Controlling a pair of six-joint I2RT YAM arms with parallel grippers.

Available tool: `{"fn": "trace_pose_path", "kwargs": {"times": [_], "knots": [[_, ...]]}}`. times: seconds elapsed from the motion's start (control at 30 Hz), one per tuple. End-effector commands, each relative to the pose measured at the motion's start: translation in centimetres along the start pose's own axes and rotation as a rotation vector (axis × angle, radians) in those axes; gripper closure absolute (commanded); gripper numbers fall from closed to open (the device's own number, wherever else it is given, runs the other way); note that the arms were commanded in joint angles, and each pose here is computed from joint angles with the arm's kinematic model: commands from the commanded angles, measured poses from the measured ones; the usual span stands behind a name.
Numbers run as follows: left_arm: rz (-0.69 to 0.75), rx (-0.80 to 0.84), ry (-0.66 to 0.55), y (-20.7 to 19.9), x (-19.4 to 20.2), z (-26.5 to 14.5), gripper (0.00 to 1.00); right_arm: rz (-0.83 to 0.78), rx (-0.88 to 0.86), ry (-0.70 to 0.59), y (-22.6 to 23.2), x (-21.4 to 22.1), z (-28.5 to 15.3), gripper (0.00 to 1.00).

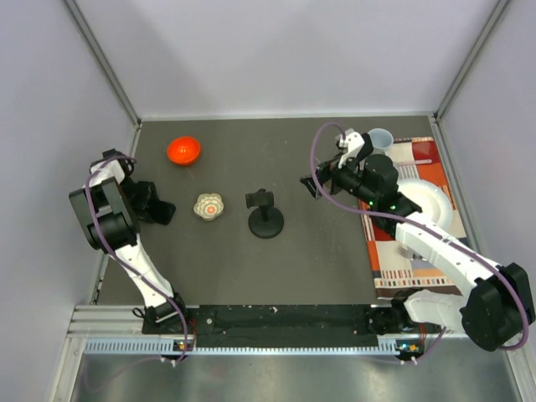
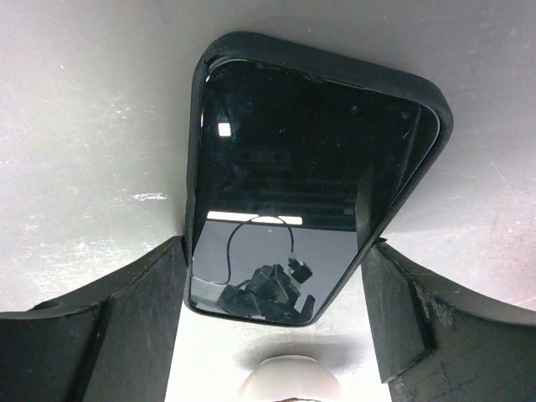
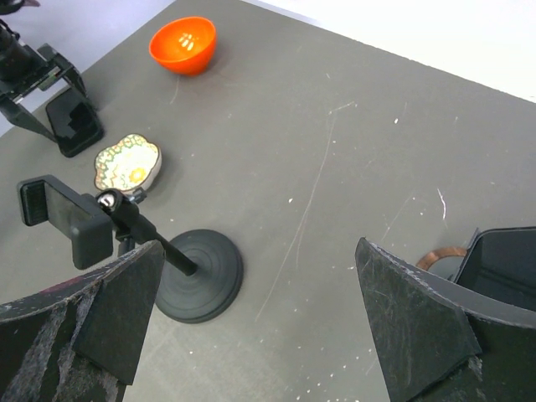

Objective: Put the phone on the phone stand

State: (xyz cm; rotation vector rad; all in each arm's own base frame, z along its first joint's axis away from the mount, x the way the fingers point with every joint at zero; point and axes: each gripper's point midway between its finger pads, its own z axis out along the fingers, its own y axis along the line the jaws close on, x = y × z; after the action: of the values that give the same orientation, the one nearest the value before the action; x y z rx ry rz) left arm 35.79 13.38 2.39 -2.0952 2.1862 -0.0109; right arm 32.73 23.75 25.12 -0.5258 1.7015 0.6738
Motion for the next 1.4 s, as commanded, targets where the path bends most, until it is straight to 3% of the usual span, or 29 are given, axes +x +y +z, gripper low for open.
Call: {"fn": "trace_pose_path", "kwargs": {"times": [0.0,0.43,0.9,1.0,1.13,1.23,1.37], "knots": [[0.036,-0.052,-0.008,2.2,0.8,0.9,1.00,-0.041,0.011,-0.070,0.2,-2.1,-0.6,0.03],[0.141,0.026,-0.063,3.8,3.5,-3.3,1.00,-0.042,0.019,-0.066,-0.1,-1.9,-0.4,0.03],[0.264,0.303,-0.156,6.1,5.7,-9.7,1.00,-0.024,0.003,-0.031,-0.1,-1.0,0.8,0.03],[0.333,0.426,-0.227,4.8,6.5,-13.5,1.00,-0.024,0.009,-0.029,-0.2,-1.1,0.9,0.03],[0.455,0.637,-0.470,2.6,7.6,-22.4,1.00,-0.018,0.013,-0.023,-0.3,-1.0,1.1,0.03],[0.621,0.905,-0.572,1.0,11.4,-30.1,1.00,-0.007,0.007,-0.029,-0.1,-1.3,1.0,0.03],[0.824,1.224,-0.596,1.2,16.9,-36.4,1.00,0.025,0.000,-0.024,0.3,-1.9,0.8,0.03]]}}
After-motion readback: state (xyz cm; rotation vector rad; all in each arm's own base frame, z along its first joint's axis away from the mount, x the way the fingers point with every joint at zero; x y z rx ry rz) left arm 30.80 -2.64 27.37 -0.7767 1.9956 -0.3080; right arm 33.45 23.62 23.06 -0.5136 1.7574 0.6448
